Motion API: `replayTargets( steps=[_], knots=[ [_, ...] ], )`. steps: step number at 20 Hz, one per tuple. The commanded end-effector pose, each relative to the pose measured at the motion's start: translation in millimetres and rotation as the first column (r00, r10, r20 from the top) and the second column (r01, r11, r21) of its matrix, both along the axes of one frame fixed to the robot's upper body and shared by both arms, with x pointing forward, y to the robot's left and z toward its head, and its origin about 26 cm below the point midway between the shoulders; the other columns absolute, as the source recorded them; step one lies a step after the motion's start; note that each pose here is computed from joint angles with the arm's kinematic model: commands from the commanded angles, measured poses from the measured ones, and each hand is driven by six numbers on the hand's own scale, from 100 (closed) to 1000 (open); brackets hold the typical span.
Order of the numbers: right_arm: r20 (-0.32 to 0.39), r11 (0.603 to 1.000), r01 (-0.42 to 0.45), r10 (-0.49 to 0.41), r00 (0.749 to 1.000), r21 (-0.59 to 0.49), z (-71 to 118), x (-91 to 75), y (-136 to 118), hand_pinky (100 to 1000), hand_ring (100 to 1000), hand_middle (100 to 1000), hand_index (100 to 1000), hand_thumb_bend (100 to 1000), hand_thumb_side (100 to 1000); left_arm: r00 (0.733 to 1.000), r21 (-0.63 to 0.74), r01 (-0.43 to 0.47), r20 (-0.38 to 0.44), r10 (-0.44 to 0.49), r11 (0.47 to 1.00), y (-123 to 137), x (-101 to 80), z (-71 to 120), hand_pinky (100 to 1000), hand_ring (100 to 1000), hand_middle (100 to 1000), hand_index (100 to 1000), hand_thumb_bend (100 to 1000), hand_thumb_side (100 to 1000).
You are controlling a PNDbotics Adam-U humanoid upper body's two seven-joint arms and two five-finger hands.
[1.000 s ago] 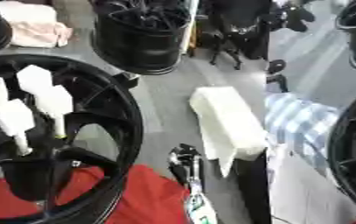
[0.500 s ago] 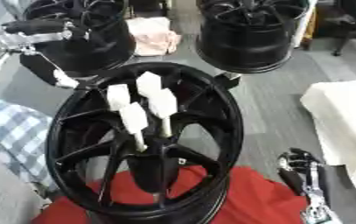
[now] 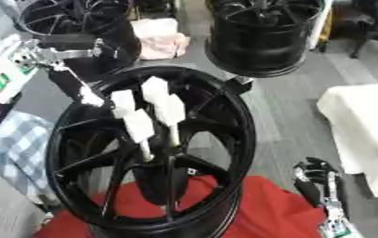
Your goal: Pull the pin out of the wheel hub.
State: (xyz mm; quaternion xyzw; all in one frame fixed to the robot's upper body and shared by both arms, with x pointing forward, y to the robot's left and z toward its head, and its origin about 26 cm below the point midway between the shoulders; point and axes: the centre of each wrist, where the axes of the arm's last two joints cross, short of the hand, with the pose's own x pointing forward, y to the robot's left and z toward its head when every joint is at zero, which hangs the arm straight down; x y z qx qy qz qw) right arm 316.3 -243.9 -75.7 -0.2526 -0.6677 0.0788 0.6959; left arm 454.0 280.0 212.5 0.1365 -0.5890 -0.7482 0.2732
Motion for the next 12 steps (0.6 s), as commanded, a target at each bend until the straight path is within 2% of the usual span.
replayTargets(
  steps=[1, 6, 12],
  knots=[
    [0.028, 1.000, -0.014, 0.015, 1.000, -0.011, 8.2, 6.5, 1.0, 705, 652, 625, 766, 100, 380, 0.937, 0.346, 0.346, -0.091, -0.336, 0.872, -1.4, -0.5, 7.4, 769, 707, 738, 867, 517, 443],
    [0.028, 1.000, -0.015, 0.015, 0.999, -0.011, 8.3, 6.6, 1.1, 705, 652, 625, 766, 100, 381, 0.938, 0.400, 0.343, -0.108, -0.328, 0.850, -3.5, -1.3, 1.0, 735, 648, 677, 841, 496, 454],
    [0.027, 1.000, -0.014, 0.014, 1.000, -0.011, 8.4, 6.7, 1.0, 705, 652, 625, 766, 100, 381, 0.936, 0.403, 0.350, -0.121, -0.330, 0.846, -5.5, -1.4, -4.8, 704, 591, 614, 798, 475, 447]
  ],
)
